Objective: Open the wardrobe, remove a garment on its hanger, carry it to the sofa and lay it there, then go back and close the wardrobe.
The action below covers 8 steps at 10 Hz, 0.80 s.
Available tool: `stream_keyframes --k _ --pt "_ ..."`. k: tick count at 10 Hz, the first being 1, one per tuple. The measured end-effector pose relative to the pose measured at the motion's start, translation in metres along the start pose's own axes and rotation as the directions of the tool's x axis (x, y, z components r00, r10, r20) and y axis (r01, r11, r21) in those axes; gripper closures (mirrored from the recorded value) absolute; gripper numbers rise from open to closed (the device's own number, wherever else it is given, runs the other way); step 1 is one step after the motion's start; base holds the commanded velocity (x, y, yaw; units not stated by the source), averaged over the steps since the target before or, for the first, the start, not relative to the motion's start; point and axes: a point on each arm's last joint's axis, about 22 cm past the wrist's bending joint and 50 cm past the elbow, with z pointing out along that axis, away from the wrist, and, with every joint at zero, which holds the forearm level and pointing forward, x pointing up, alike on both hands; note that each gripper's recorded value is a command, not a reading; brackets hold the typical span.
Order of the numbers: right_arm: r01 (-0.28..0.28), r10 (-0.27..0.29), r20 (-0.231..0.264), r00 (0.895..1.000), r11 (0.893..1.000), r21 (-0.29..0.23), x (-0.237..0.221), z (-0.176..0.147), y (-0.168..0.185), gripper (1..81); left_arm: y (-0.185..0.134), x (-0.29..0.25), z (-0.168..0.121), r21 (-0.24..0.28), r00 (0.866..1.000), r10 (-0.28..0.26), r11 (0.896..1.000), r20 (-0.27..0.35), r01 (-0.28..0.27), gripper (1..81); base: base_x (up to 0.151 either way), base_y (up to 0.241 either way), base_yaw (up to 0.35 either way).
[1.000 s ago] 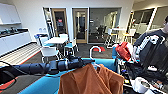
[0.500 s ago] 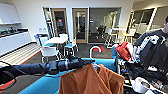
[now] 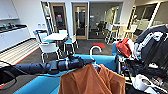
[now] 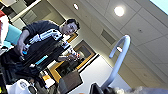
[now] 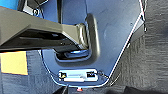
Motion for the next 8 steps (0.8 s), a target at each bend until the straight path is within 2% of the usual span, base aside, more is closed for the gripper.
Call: stream_keyframes --k 1,3,5,8 --pt "-0.008 0.008 0.015 1.000 1.000 -0.001 -0.006 -0.002 0.000 1.0 -0.021 0.004 0.001 0.020 1.000 -0.019 1.000 -0.007 0.019 81.1 0.000 0.000 0.000" --pt "-0.006 0.006 0.007 1.000 1.000 0.003 0.004 -0.001 -0.001 1.0 -0.042 0.011 0.008 0.043 1.000 -0.026 0.999 -0.015 0.027 81.1 0.000 0.000 0.000" --pt "-0.003 0.003 0.000 1.000 1.000 0.004 0.009 -0.001 -0.001 1.0 -0.066 0.029 0.010 0.080 0.999 -0.015 0.997 -0.048 0.019 81.1 0.000 0.000 0.000" --pt "0.003 -0.003 -0.010 1.000 1.000 0.005 0.019 0.001 -0.001 1.0 -0.104 0.063 0.010 0.160 0.996 0.013 0.987 -0.093 0.002 81.1 0.000 0.000 0.000"
